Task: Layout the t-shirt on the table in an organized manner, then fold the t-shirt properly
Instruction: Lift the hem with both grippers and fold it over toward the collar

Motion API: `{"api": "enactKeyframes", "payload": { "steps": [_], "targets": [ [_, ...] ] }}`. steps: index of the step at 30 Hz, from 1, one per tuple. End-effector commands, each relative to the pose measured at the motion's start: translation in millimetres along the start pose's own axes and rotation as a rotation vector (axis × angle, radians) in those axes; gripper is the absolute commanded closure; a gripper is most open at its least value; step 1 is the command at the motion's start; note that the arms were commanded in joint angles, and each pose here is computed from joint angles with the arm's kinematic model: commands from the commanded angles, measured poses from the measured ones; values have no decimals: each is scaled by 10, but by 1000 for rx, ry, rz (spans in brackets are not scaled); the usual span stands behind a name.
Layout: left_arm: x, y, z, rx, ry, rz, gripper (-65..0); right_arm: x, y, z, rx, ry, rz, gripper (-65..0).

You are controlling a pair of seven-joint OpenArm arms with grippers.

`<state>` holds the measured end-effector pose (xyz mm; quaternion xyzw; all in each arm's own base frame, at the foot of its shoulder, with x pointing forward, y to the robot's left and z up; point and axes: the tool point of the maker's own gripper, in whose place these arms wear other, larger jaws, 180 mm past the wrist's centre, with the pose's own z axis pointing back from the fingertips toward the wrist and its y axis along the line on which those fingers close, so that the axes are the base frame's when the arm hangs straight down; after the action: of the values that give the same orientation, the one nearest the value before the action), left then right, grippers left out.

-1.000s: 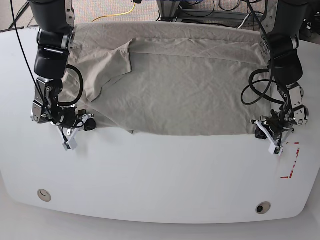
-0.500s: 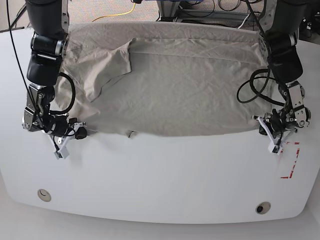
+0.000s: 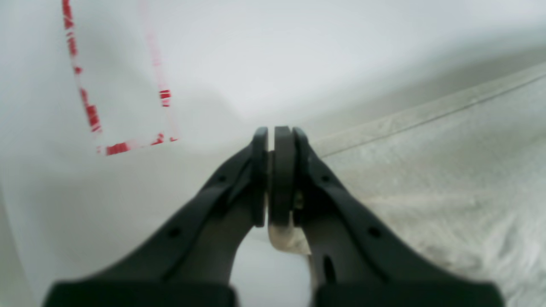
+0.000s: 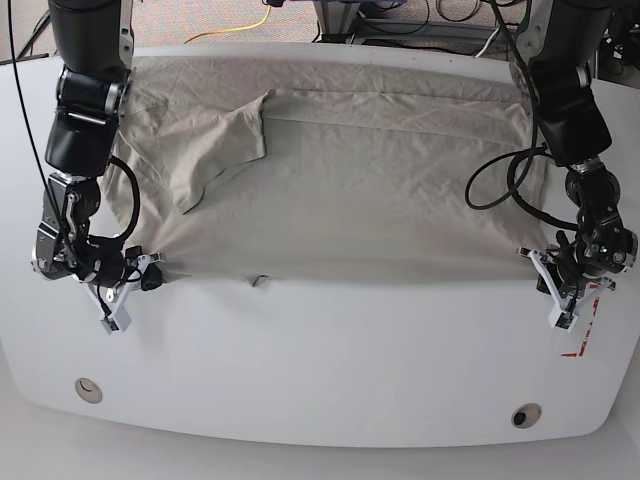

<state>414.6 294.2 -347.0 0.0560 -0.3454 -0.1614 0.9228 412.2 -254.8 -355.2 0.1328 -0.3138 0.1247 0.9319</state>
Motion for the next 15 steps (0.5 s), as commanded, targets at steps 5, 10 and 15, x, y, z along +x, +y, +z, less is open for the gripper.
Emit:
{"api": "enactKeyframes", "payload": {
  "steps": [5, 10, 15],
  "targets": [
    [139, 204, 271, 91, -24, -51, 0, 176, -201, 430, -91, -67, 17, -2],
    [54, 193, 369, 118, -4, -79, 0, 63, -167, 579, -130, -49, 33, -2],
    [-96, 128, 463, 135, 12, -114, 0, -177, -159, 721, -173, 4, 51, -2]
  ]
}}
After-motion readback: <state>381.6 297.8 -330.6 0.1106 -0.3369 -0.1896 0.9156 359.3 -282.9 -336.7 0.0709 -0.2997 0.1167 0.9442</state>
